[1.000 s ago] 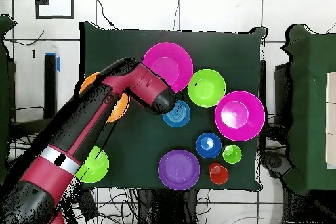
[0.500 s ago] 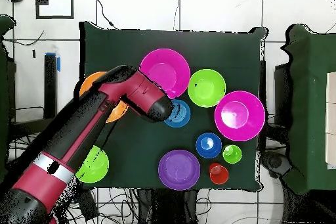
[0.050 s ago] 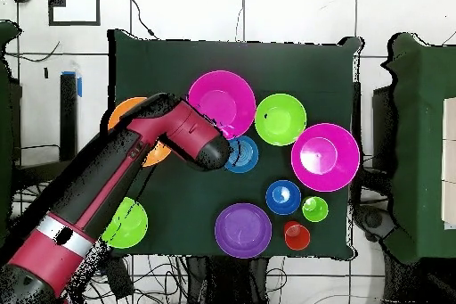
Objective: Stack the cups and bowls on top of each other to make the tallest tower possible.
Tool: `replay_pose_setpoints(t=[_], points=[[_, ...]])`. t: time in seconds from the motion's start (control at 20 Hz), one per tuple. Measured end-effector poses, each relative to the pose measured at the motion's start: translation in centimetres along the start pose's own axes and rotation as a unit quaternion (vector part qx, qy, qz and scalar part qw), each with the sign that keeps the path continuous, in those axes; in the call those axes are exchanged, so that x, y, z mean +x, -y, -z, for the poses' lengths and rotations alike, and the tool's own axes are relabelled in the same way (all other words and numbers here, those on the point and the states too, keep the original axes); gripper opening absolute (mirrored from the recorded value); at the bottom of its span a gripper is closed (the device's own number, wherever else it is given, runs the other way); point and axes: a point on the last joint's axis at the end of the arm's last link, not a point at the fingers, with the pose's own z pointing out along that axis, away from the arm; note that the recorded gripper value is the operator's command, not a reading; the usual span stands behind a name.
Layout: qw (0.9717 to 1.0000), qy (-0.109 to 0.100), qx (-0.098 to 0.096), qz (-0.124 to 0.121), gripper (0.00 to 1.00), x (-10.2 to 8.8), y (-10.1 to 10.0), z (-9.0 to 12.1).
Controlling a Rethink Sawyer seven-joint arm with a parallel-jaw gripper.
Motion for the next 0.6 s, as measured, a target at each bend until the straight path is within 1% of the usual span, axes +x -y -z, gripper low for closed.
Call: replay_pose_setpoints(t=[0.1,0.35,0.6], points=[[1.0,0.001,0.0,-0.001,1.0,-0.01,-0.02,0.02],[0.9999,0.011,-0.003,-0.011,1.0,0.07,-0.17,-0.15],[0.9999,0.011,-0.004,-0.01,1.0,0.25,-0.62,-0.24]])
